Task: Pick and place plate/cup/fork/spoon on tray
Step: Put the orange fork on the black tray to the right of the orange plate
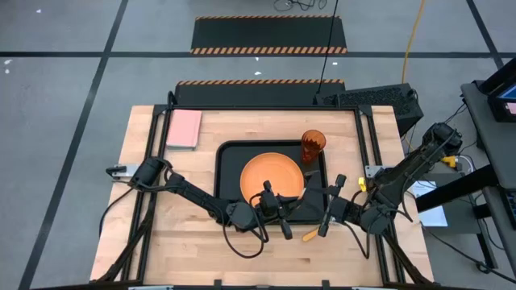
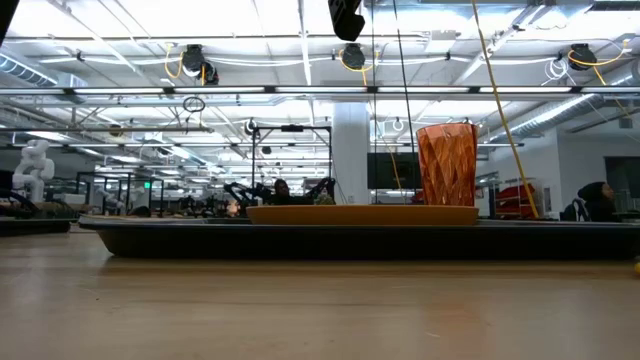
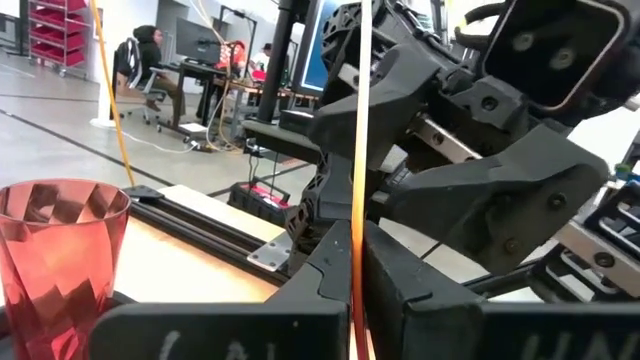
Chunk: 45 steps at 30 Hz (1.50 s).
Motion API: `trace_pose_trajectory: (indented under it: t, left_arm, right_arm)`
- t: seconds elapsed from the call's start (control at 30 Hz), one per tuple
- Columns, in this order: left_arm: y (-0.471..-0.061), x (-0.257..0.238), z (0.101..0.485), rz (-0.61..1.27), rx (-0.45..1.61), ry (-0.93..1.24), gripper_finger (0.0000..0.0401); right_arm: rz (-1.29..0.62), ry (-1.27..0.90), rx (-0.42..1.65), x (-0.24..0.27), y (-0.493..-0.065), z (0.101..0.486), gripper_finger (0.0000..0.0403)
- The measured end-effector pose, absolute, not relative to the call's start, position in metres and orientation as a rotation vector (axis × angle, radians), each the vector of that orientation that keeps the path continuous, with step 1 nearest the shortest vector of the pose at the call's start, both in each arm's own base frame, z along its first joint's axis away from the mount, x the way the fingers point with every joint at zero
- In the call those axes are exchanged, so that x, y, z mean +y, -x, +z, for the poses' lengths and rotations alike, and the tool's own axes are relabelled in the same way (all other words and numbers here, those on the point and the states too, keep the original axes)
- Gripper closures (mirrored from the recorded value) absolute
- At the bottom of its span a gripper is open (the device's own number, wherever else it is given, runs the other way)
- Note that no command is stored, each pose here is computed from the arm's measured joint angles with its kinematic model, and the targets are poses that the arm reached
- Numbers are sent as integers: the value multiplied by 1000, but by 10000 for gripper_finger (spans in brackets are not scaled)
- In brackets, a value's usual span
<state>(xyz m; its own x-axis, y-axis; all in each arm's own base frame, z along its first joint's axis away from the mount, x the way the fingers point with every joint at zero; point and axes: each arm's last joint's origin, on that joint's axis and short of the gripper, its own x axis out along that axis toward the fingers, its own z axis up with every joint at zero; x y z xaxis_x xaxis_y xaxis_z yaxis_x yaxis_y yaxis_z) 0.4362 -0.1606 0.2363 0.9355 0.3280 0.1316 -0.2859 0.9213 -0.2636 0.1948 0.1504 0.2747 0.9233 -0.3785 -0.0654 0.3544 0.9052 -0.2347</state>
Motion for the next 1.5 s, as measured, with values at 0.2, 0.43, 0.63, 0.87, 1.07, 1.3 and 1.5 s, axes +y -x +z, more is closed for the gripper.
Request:
trace_pose_trajectory:
  t: [0.2,0.43,0.63,0.87,1.07,1.3,1.5]
  left_arm:
    - [-436,-161,235,318,-165,227,395]
    - [-438,-157,235,326,-163,224,393]
    - [-439,-155,235,332,-163,223,394]
    - [-438,-155,235,334,-161,206,395]
    - [-438,-154,235,365,-151,154,394]
    - [-438,-153,235,411,-135,81,395]
    - [-439,-147,235,456,-118,17,395]
  right_arm:
    - [-389,193,87,147,-195,270,238]
    - [-345,160,74,142,-201,269,238]
    - [-368,136,51,138,-204,273,238]
    - [-372,110,28,137,-205,276,238]
    - [-390,70,-18,134,-206,282,240]
    - [-418,53,-30,129,-210,284,297]
    - [-465,43,-42,126,-210,286,385]
